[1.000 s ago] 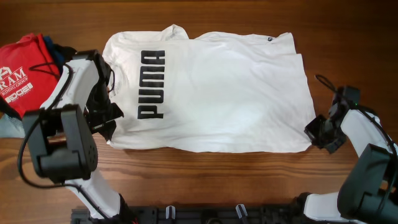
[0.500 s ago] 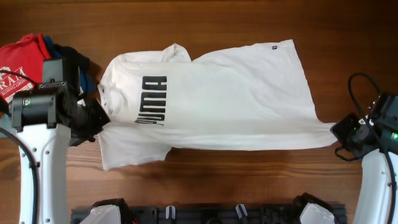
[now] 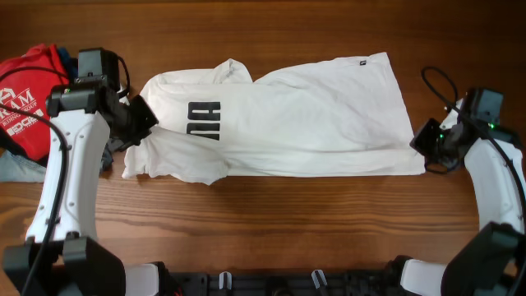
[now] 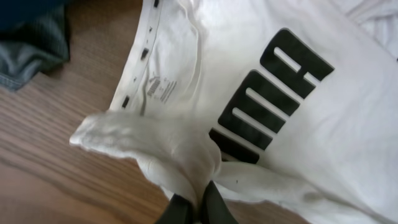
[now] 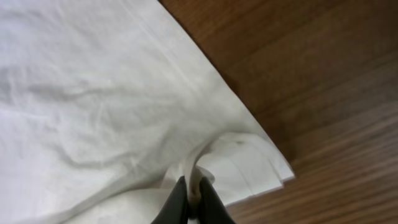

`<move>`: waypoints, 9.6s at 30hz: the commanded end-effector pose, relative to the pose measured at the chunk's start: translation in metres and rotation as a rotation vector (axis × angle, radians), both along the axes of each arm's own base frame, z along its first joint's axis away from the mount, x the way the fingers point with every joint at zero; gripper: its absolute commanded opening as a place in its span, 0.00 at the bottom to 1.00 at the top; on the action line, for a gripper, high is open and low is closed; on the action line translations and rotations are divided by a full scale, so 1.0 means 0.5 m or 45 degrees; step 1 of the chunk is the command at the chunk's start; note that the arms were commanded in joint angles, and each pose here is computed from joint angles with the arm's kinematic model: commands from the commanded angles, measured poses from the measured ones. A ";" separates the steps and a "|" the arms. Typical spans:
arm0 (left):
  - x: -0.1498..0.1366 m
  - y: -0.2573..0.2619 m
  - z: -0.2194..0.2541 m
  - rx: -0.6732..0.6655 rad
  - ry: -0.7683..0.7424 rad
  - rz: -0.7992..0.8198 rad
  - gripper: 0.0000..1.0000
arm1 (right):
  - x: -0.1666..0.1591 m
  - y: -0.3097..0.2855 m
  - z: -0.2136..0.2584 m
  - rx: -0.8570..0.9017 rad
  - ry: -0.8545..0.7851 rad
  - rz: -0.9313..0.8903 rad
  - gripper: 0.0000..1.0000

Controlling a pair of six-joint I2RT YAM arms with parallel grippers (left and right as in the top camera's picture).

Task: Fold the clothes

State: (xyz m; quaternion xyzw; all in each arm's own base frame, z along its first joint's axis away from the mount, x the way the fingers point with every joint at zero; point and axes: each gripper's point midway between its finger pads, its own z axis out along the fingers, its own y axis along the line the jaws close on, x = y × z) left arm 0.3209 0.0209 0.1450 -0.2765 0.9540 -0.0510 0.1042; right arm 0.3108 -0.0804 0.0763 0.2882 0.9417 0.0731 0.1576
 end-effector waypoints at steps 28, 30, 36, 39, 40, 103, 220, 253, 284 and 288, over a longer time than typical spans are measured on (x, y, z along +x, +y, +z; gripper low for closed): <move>0.058 0.098 -0.133 0.149 0.106 0.236 0.04 | 0.196 -0.017 -0.028 -0.071 -0.321 0.034 0.04; 0.077 0.099 -0.130 0.143 0.056 0.237 0.04 | 0.200 -0.017 -0.025 -0.074 -0.332 0.036 0.05; 0.094 0.071 -0.127 0.038 0.013 0.208 0.76 | 0.207 0.013 -0.028 -0.071 -0.333 0.086 0.04; 0.069 0.006 -0.127 -0.137 0.084 0.145 0.73 | 0.198 0.025 -0.058 -0.052 -0.273 0.101 0.04; 0.058 -0.024 -0.128 -0.130 0.111 0.033 0.71 | 0.190 0.023 -0.076 -0.055 -0.232 0.094 0.04; 0.115 -0.219 -0.160 0.324 -0.172 -0.629 0.04 | 0.203 -0.011 -0.099 -0.128 -0.228 -0.017 0.04; -0.017 -0.058 -0.216 -0.387 -0.192 -0.013 0.04 | -0.128 -0.138 -0.060 -0.134 0.237 -0.562 0.71; -0.046 -0.037 -0.239 -0.241 -0.109 0.004 0.04 | -0.127 -0.135 -0.060 -0.126 0.234 -0.541 0.72; 0.384 -0.176 -0.118 -0.093 -0.355 -0.559 0.52 | 0.117 -0.003 0.151 0.054 -0.159 0.250 0.92; 0.403 -0.296 -0.155 0.012 -0.431 -0.883 0.63 | 0.115 -0.003 0.150 0.055 -0.151 0.246 0.92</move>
